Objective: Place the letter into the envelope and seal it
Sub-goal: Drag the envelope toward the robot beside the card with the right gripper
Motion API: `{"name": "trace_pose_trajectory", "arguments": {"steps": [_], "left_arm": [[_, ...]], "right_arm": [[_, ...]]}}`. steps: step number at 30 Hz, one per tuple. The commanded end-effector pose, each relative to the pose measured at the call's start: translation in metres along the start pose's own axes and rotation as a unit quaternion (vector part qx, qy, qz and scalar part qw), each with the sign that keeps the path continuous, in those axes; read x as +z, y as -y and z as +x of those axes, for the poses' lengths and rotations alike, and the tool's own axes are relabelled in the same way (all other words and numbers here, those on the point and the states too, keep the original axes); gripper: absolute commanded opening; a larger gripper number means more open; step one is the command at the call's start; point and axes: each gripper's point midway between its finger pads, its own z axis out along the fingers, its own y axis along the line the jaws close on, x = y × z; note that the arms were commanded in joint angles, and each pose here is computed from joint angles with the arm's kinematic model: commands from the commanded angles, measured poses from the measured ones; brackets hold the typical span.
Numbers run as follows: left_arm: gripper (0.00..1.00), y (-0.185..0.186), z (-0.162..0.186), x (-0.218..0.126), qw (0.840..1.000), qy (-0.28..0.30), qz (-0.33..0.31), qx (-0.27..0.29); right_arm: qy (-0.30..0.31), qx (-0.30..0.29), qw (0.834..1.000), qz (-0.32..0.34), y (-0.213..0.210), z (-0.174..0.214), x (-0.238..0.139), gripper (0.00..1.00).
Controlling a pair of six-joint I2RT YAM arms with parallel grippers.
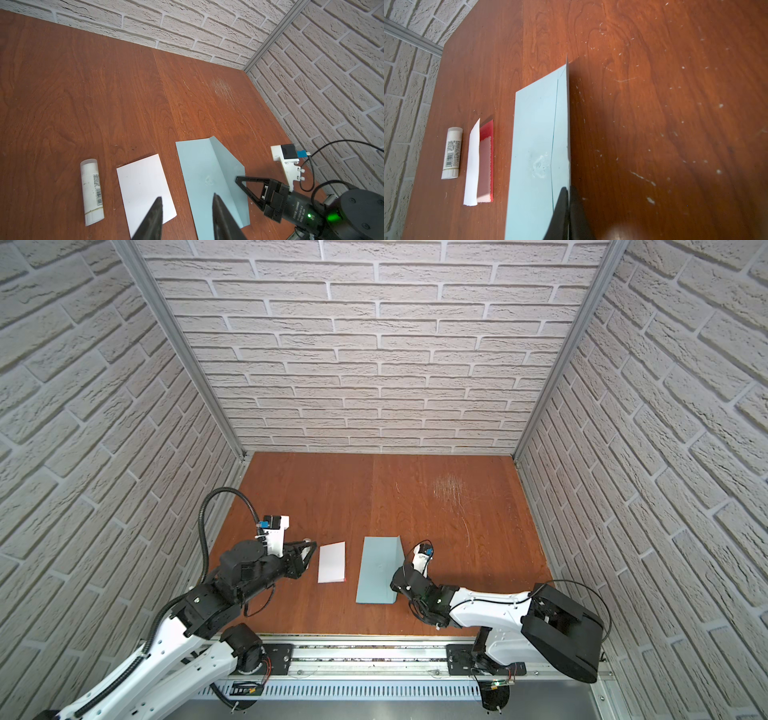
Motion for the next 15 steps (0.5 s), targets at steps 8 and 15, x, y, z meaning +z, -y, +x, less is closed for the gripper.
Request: {"name": "trace_pose_trajectory", "arguments": {"steps": [8, 15], "left_arm": [[0.4, -0.0033, -0.0035, 0.0007, 1.0, 0.006, -0.008, 0.003], [0.4, -0.0028, -0.0034, 0.0036, 1.0, 0.003, -0.009, 0.004]], "right_arm": [[0.012, 0.011, 0.999, -0.036, -0.0248, -0.0028, -0.0013, 0.12], [0.019, -0.001, 1.0, -0.02, -0.0172, -0.0068, -0.0066, 0.25]]}}
